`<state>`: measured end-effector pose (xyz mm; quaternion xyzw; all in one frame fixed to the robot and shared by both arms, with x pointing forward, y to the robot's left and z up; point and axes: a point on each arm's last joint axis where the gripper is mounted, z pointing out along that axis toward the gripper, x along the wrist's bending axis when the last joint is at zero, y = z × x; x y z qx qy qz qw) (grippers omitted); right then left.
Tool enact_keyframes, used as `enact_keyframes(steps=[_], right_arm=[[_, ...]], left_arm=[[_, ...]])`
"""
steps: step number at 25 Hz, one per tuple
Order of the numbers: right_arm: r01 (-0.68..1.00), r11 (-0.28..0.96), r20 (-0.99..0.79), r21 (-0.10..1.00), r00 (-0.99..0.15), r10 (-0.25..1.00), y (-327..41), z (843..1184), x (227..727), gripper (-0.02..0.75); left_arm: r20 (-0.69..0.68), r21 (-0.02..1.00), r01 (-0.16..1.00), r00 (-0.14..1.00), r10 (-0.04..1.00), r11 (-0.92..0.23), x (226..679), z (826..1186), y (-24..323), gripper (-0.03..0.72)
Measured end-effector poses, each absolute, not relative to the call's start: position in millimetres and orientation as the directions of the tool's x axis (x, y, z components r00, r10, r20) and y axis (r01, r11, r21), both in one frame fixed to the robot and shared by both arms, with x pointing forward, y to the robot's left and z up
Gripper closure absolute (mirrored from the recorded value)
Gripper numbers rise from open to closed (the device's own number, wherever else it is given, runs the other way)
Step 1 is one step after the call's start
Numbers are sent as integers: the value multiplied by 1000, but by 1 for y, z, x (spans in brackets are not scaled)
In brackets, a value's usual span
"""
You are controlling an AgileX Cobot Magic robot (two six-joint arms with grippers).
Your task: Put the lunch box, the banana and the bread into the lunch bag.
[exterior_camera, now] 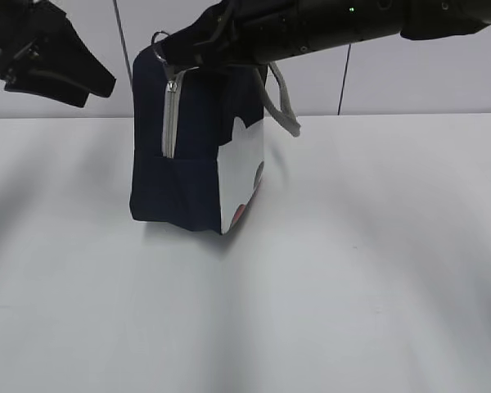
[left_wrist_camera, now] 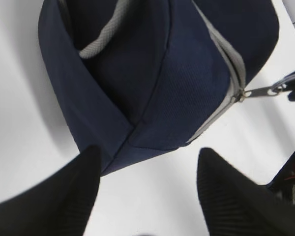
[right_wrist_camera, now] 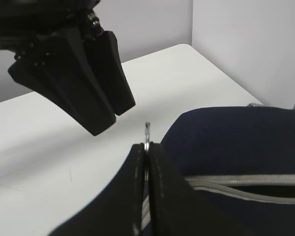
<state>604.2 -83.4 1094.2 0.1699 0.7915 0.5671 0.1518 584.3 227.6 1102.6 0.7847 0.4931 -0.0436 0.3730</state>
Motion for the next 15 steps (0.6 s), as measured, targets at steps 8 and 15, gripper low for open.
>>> enact_keyframes(steps=[8,15], right_arm=[[95,302,-51,948,-896,442,-84,1094,604,754],[103,299,-43,949,-895,444,-84,1094,604,754]], left_arm=[[-407,567,745,625,666,-351,596,1079,204,254],[-350,618,699,655,670,-360,602,1077,204,321]])
